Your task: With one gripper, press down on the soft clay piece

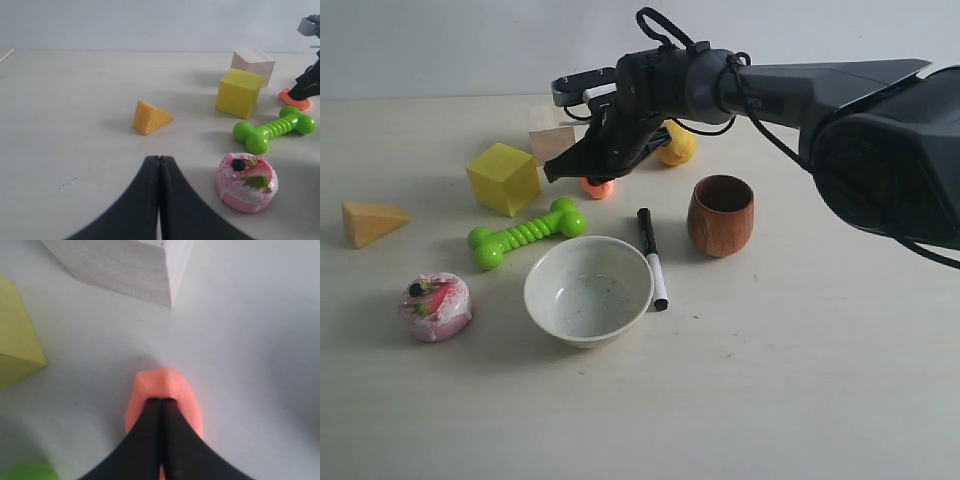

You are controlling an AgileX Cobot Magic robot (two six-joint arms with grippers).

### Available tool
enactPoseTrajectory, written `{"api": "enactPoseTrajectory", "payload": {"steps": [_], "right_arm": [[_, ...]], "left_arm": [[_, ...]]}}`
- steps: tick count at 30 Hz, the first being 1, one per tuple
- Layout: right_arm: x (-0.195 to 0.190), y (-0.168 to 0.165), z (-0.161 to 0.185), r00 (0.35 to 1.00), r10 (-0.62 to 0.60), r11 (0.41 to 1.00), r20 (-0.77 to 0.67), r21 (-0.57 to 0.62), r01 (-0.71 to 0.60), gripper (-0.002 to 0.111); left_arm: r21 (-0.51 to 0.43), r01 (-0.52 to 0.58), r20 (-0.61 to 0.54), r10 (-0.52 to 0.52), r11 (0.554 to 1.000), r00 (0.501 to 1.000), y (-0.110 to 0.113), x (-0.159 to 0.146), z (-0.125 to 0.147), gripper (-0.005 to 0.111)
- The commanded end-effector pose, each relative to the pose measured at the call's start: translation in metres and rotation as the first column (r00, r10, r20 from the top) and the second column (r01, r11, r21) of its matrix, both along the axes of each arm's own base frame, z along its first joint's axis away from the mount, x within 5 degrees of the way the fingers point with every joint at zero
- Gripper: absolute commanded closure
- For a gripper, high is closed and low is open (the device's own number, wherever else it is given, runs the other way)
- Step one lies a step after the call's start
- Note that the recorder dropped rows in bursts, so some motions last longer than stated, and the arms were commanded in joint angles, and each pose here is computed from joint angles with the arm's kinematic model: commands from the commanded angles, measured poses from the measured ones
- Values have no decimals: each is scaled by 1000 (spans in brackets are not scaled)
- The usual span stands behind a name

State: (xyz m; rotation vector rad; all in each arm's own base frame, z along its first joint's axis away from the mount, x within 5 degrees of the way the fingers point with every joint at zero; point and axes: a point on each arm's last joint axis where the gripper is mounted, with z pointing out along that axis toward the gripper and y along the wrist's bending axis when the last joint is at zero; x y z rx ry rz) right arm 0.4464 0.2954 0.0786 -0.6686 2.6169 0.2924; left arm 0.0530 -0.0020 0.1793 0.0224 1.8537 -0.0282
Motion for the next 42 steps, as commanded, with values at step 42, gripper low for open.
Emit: {"api": "enactPoseTrajectory", "payload": {"steps": [42], "right_arm": [[3,1,48,993,42,999,106,12,-43,108]], "left_arm": [[-4,6,15,-5,1000,1000,0,0,2,107]]}}
